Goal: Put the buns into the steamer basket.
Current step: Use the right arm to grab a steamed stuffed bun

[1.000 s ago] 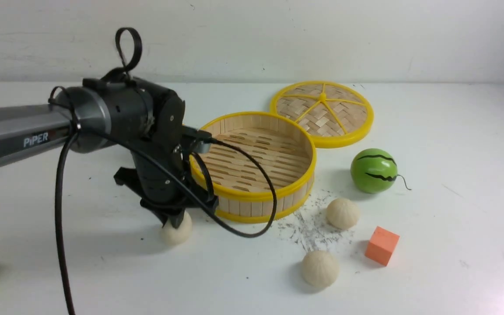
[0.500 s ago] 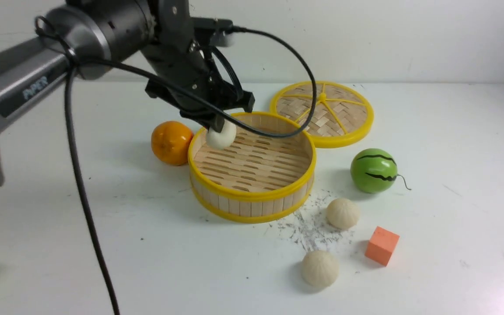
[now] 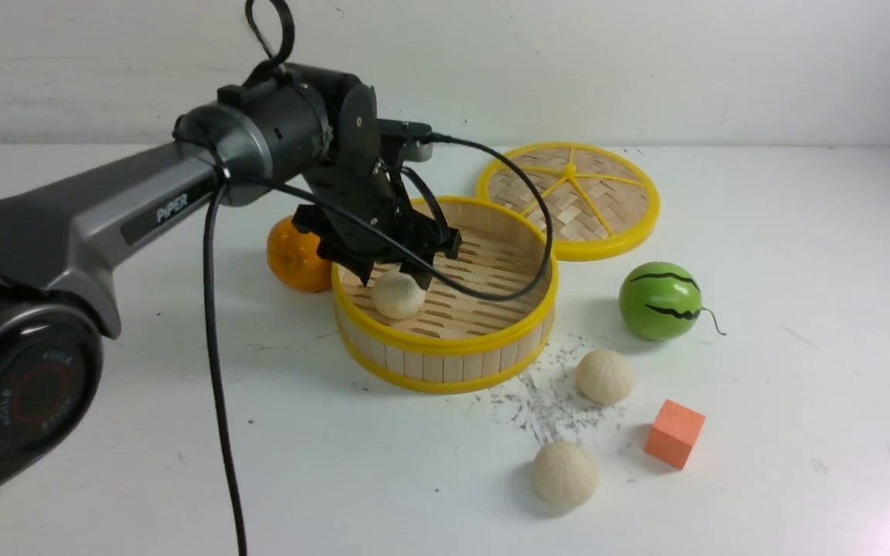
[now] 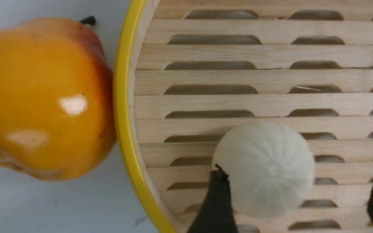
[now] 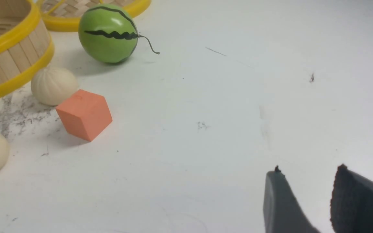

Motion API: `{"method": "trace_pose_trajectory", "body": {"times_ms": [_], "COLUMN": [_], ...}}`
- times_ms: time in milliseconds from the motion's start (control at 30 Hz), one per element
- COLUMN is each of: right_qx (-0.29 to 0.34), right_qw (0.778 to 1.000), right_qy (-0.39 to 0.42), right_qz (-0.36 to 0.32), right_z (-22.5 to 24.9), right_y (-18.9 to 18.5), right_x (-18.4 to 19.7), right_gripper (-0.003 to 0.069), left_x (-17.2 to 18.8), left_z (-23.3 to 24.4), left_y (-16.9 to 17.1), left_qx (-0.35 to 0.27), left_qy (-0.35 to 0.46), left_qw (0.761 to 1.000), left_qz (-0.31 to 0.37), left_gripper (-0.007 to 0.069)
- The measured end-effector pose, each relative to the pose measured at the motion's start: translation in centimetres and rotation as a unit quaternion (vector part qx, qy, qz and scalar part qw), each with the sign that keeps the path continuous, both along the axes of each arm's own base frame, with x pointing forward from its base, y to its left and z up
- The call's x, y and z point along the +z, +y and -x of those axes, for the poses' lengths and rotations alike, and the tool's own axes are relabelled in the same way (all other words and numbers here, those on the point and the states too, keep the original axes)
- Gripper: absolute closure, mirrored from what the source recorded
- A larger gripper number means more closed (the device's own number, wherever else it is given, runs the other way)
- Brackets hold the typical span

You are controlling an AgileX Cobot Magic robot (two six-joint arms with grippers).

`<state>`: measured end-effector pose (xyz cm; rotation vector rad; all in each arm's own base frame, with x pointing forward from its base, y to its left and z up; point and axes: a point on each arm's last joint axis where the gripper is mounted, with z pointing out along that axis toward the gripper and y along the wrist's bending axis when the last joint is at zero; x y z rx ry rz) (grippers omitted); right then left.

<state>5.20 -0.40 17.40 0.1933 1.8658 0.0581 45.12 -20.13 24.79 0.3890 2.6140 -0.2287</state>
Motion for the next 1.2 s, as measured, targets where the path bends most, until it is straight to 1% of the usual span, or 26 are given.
{"method": "trace_pose_trajectory", "body": {"times_ms": [33,67,133,167,200,233,267,300,333,367,400,433,467,567,600,633,700,733,767,833,933,1000,1200], "right_qx": [0.000,0.000,0.000,0.000,0.000,0.000,0.000,0.000,0.000,0.000,0.000,0.000,0.000,0.000,0.000,0.000,0.000,0.000,0.000,0.000,0.000,0.000,0.000], "right_qw": [1.000,1.000,1.000,1.000,1.000,1.000,1.000,1.000,1.000,1.000,1.000,1.000,1.000,1.000,1.000,1.000,1.000,1.000,1.000,1.000,1.000,1.000,1.000], "right_qy": [0.000,0.000,0.000,0.000,0.000,0.000,0.000,0.000,0.000,0.000,0.000,0.000,0.000,0.000,0.000,0.000,0.000,0.000,0.000,0.000,0.000,0.000,0.000], "right_qz": [0.000,0.000,0.000,0.000,0.000,0.000,0.000,0.000,0.000,0.000,0.000,0.000,0.000,0.000,0.000,0.000,0.000,0.000,0.000,0.000,0.000,0.000,0.000], "right_z": [0.0,0.0,0.0,0.0,0.0,0.0,0.0,0.0,0.0,0.0,0.0,0.0,0.0,0.0,0.0,0.0,0.0,0.0,0.0,0.0,0.0,0.0,0.0], "right_y": [0.0,0.0,0.0,0.0,0.0,0.0,0.0,0.0,0.0,0.0,0.0,0.0,0.0,0.0,0.0,0.0,0.0,0.0,0.0,0.0,0.0,0.0,0.0], "right_x": [0.0,0.0,0.0,0.0,0.0,0.0,0.0,0.0,0.0,0.0,0.0,0.0,0.0,0.0,0.0,0.0,0.0,0.0,0.0,0.0,0.0,0.0,0.0], "right_gripper": [0.0420,0.0420,0.0420,0.0420,0.0420,0.0420,0.0420,0.0420,0.0420,0.0420,0.0420,0.0420,0.0420,0.0420,0.0420,0.0420,0.0420,0.0420,0.0420,0.0420,0.0420,0.0420,0.0420], "left_x": [1.4,1.9,6.1,8.6,9.0,12.6,12.6,15.6,16.3,18.9,20.4,21.0,22.6,24.7,25.3,25.6,25.6,25.2,24.6,23.5,21.4,20.1,16.5], "left_z": [0.3,0.4,1.7,2.7,2.9,4.9,4.9,6.7,7.2,9.0,10.1,10.6,12.3,15.8,17.2,18.5,20.3,22.0,22.9,25.6,27.9,29.8,33.2], "left_y": [0.1,0.2,0.7,1.2,1.2,2.1,2.1,3.0,3.3,4.3,4.9,5.2,6.2,8.1,8.8,9.4,10.2,11.1,11.5,12.8,13.9,14.8,16.1], "left_qx": [0.000,0.002,0.012,0.020,0.020,0.028,0.029,0.034,0.034,0.041,0.048,0.050,0.061,0.075,0.077,0.078,0.079,0.079,0.078,0.078,0.081,0.083,0.080], "left_qy": [-0.002,-0.005,-0.011,-0.020,-0.022,-0.038,-0.037,-0.059,-0.066,-0.095,-0.113,-0.120,-0.140,-0.166,-0.175,-0.178,-0.179,-0.177,-0.170,-0.164,-0.154,-0.174,-0.210], "left_qw": [1.000,1.000,1.000,0.999,0.999,0.998,0.998,0.997,0.996,0.993,0.991,0.990,0.986,0.981,0.980,0.979,0.979,0.980,0.981,0.983,0.985,0.981,0.973], "left_qz": [0.002,0.004,0.015,0.025,0.026,0.038,0.037,0.045,0.047,0.052,0.055,0.057,0.061,0.059,0.061,0.060,0.057,0.051,0.043,0.031,0.019,0.031,0.056], "left_gripper": [0.0020,0.0015,-0.0005,0.0000,0.0001,0.0026,0.0031,0.0074,0.0081,0.0146,0.0190,0.0190,0.0267,0.0423,0.0463,0.0512,0.0575,0.0629,0.0639,0.0639,0.0639,0.0639,0.0639]}}
